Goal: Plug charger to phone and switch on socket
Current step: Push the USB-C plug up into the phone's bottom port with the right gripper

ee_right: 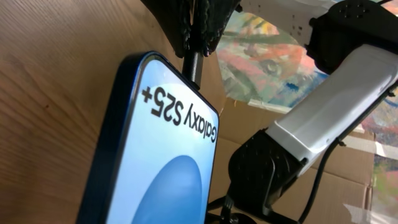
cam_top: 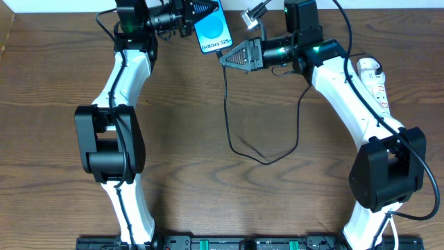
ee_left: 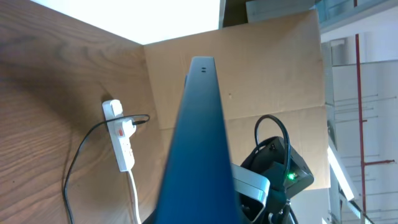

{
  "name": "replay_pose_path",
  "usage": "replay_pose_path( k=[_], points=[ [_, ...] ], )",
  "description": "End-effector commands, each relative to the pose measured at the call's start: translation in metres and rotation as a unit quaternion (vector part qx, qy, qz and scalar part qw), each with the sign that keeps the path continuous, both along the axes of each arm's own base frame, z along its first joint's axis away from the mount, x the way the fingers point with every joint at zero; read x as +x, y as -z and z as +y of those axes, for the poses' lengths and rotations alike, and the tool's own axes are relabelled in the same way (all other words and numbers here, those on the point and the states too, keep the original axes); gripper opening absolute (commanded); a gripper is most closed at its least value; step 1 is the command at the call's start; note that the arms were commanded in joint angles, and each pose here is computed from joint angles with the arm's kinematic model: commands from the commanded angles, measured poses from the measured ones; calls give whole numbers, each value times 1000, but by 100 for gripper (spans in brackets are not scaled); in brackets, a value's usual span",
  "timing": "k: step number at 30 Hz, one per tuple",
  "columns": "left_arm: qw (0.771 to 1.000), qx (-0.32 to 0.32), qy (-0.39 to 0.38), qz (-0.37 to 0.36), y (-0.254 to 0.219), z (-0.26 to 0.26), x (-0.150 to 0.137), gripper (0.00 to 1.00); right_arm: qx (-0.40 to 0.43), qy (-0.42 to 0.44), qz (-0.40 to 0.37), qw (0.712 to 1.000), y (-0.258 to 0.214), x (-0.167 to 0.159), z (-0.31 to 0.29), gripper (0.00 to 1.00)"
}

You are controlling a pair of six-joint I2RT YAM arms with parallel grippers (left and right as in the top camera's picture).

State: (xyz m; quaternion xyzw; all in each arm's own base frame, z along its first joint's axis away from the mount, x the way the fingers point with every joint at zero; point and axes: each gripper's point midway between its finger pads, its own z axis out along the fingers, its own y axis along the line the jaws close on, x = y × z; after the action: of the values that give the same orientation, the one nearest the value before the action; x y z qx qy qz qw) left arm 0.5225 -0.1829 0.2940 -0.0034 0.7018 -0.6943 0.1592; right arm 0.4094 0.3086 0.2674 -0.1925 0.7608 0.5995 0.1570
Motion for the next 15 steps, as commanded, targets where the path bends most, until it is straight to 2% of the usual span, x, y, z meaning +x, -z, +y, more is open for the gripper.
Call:
replay_pose_path(
  k=[1,15],
  points=[
    [994,5,105,-7,-6,-22,-38,7,-17,58,-37,997,-5,27,-9,1],
    [994,5,106,-6,-6,-23,-38,7,-19,72,-38,996,-6,33,-11,1]
  ],
)
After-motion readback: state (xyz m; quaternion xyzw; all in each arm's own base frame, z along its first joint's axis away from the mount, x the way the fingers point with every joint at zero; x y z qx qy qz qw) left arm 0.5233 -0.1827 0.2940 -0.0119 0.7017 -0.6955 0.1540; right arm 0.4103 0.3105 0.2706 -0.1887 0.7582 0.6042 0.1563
